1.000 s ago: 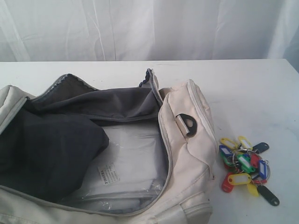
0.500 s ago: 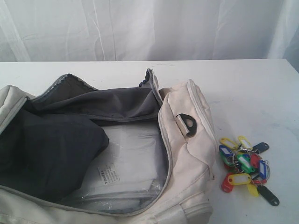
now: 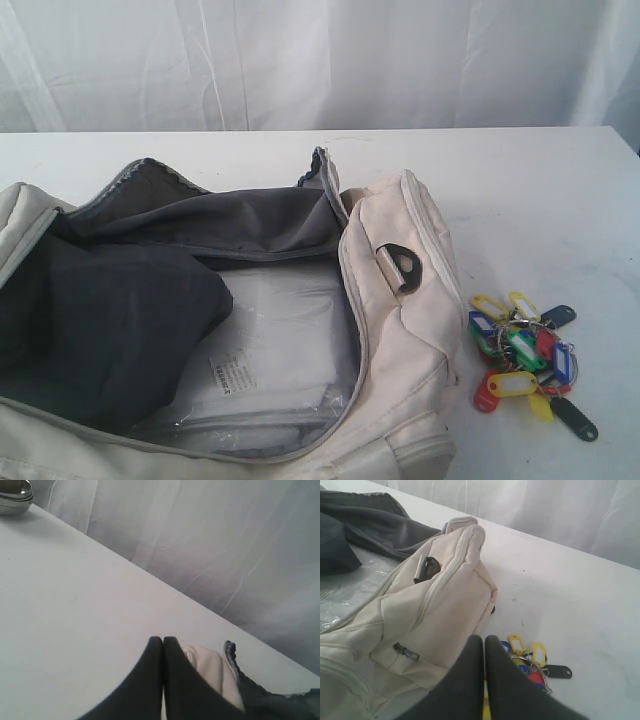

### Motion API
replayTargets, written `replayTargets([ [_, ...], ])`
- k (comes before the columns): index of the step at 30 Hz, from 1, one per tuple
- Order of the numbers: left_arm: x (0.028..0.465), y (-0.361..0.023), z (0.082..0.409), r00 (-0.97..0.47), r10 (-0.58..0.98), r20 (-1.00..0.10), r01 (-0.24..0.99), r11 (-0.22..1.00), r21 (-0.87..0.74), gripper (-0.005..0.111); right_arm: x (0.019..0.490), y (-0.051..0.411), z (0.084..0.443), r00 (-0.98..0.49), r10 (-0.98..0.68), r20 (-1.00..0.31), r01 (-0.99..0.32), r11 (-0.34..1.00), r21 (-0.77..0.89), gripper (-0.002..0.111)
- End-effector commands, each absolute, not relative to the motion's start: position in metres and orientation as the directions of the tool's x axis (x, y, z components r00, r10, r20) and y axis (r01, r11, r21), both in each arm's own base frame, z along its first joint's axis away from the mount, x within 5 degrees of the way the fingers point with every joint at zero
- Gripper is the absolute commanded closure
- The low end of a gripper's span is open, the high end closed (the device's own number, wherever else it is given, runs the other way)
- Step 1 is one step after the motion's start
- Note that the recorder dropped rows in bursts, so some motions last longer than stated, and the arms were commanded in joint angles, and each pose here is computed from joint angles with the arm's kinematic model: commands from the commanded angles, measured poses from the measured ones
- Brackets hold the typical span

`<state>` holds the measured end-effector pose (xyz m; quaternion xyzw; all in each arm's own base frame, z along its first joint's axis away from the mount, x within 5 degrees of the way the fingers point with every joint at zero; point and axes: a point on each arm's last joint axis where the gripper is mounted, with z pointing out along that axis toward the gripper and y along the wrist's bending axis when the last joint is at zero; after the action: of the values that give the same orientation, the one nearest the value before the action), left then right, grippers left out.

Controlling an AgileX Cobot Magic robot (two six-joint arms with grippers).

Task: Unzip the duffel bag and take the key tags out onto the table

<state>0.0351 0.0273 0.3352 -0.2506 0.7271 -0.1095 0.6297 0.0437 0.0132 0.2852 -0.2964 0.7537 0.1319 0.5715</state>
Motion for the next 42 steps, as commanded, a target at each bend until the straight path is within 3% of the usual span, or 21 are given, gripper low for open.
replayTargets([
  [1, 0.034, 0.024, 0.342, -0.04, -0.505, -0.862, -0.166, 0.854, -0.492, 0.107, 0.043, 0.012, 0.286, -0.162, -0.292, -0.943, -0.594, 0.792, -0.144, 0.106],
  [6, 0.035, 0.015, 0.347, -0.057, -0.404, -0.913, -0.045, 0.915, -0.402, 0.107, 0.043, 0.012, 0.286, -0.162, -0.292, -0.943, -0.594, 0.792, -0.144, 0.106],
  [9, 0.037, -0.001, 0.336, -0.146, -0.142, -0.979, 0.127, 0.979, -0.161, 0.107, 0.043, 0.012, 0.286, -0.162, -0.292, -0.943, -0.594, 0.792, -0.144, 0.106],
  [12, 0.047, -0.013, 0.316, -0.096, 0.054, -0.994, 0.249, 0.968, 0.028, 0.107, 0.043, 0.012, 0.286, -0.162, -0.292, -0.943, -0.594, 0.792, -0.144, 0.106],
  [15, 0.057, -0.016, 0.292, -0.049, 0.135, -0.99, 0.266, 0.957, 0.117, 0.107, 0.043, 0.012, 0.286, -0.162, -0.292, -0.943, -0.594, 0.792, -0.144, 0.106],
  [18, 0.063, -0.018, 0.261, -0.108, 0.198, -0.974, 0.279, 0.946, 0.162, 0.107, 0.043, 0.012, 0.286, -0.162, -0.292, -0.943, -0.594, 0.792, -0.144, 0.106],
  [24, 0.065, -0.023, 0.201, -0.277, 0.188, -0.942, 0.336, 0.938, 0.088, 0.107, 0.043, 0.012, 0.286, -0.162, -0.292, -0.943, -0.594, 0.792, -0.144, 0.106],
  [29, 0.063, -0.022, 0.171, -0.355, 0.163, -0.92, 0.323, 0.945, 0.043, 0.107, 0.043, 0.012, 0.286, -0.162, -0.292, -0.943, -0.594, 0.792, -0.144, 0.106],
  [33, 0.063, -0.021, 0.169, -0.371, 0.074, -0.926, 0.285, 0.958, -0.038, 0.107, 0.043, 0.012, 0.286, -0.162, -0.292, -0.943, -0.594, 0.792, -0.144, 0.106],
  [42, 0.061, -0.02, 0.164, -0.444, 0.038, -0.895, 0.253, 0.964, -0.085, 0.107, 0.043, 0.012, 0.286, -0.162, -0.292, -0.943, -0.594, 0.792, -0.144, 0.106],
])
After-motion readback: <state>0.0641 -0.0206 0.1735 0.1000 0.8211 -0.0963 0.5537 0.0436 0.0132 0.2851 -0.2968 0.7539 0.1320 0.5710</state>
